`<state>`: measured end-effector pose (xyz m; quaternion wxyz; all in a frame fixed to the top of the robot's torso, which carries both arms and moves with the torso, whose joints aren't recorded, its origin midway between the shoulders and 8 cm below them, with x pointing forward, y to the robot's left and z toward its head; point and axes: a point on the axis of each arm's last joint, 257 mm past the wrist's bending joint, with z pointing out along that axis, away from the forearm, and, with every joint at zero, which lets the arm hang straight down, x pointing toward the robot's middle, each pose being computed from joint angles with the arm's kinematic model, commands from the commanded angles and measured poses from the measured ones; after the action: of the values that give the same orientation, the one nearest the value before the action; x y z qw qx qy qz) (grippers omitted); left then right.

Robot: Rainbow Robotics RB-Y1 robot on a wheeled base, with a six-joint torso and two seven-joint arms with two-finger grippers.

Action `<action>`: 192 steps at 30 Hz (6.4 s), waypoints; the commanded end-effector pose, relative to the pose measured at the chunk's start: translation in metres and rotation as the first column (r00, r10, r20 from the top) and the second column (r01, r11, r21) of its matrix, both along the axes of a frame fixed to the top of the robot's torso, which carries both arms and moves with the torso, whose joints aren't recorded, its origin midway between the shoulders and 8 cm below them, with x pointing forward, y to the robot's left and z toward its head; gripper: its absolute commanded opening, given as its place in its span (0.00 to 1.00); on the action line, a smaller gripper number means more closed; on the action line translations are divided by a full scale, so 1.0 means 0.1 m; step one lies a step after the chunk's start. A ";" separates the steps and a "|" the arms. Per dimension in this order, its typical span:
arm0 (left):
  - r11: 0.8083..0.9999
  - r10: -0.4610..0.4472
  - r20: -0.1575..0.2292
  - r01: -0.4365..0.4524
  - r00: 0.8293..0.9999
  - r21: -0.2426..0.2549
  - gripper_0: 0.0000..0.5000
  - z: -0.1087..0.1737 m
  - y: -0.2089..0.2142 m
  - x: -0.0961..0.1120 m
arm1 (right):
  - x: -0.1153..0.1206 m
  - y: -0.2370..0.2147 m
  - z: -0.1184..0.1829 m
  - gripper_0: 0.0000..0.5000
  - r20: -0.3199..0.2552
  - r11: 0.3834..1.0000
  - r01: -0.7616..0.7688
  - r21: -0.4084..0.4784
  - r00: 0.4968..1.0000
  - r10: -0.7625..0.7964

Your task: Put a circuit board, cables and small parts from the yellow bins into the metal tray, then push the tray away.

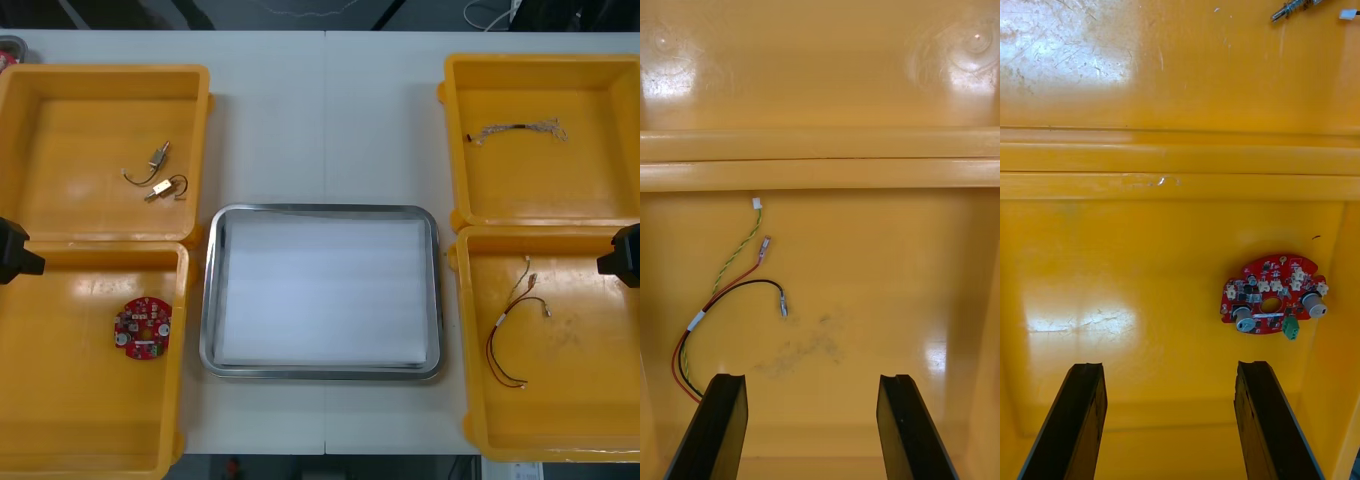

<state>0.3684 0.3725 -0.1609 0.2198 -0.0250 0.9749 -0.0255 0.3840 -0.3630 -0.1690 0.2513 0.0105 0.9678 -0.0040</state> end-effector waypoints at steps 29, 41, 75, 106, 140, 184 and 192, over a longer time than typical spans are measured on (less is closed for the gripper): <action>0.999 -0.016 0.034 0.014 0.999 0.053 1.00 0.16 0.12 0.00 | -0.03 -0.19 0.10 1.00 0.015 0.997 0.082 -0.005 0.997 -0.081; 0.999 -0.016 0.034 0.014 0.999 0.053 1.00 0.16 0.12 0.00 | -0.03 -0.19 0.10 1.00 0.015 0.997 0.082 -0.005 0.997 -0.081; 1.000 -0.010 0.008 0.010 1.000 -0.005 1.00 -0.04 0.02 -0.03 | -0.18 -0.20 -0.14 1.00 -0.042 0.994 0.113 0.011 0.993 -0.112; 0.996 -0.094 0.069 0.094 0.993 0.011 1.00 -1.03 -0.60 -0.15 | -0.16 0.76 -0.60 1.00 -0.076 0.876 0.426 0.227 0.904 -0.420; 0.993 -0.100 0.051 0.097 0.994 0.061 1.00 -1.58 -0.79 -0.21 | -0.14 0.90 -1.14 1.00 -0.205 0.793 0.547 0.270 0.837 -0.507; 0.995 -0.079 0.066 0.075 0.995 0.059 0.00 -1.39 -0.57 -0.18 | -0.05 1.09 -1.61 1.00 -0.243 0.760 0.573 0.306 0.819 -0.520; 0.994 -0.079 0.035 0.076 0.996 0.082 0.00 -1.02 -0.39 -0.30 | -0.09 1.12 -1.65 0.75 -0.255 0.761 0.573 0.304 0.819 -0.514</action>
<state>0.3457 0.3178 -0.2841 0.2345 0.0200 0.9718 -0.0127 0.3859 -0.2652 -0.3215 0.1747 0.3248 0.9249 0.0922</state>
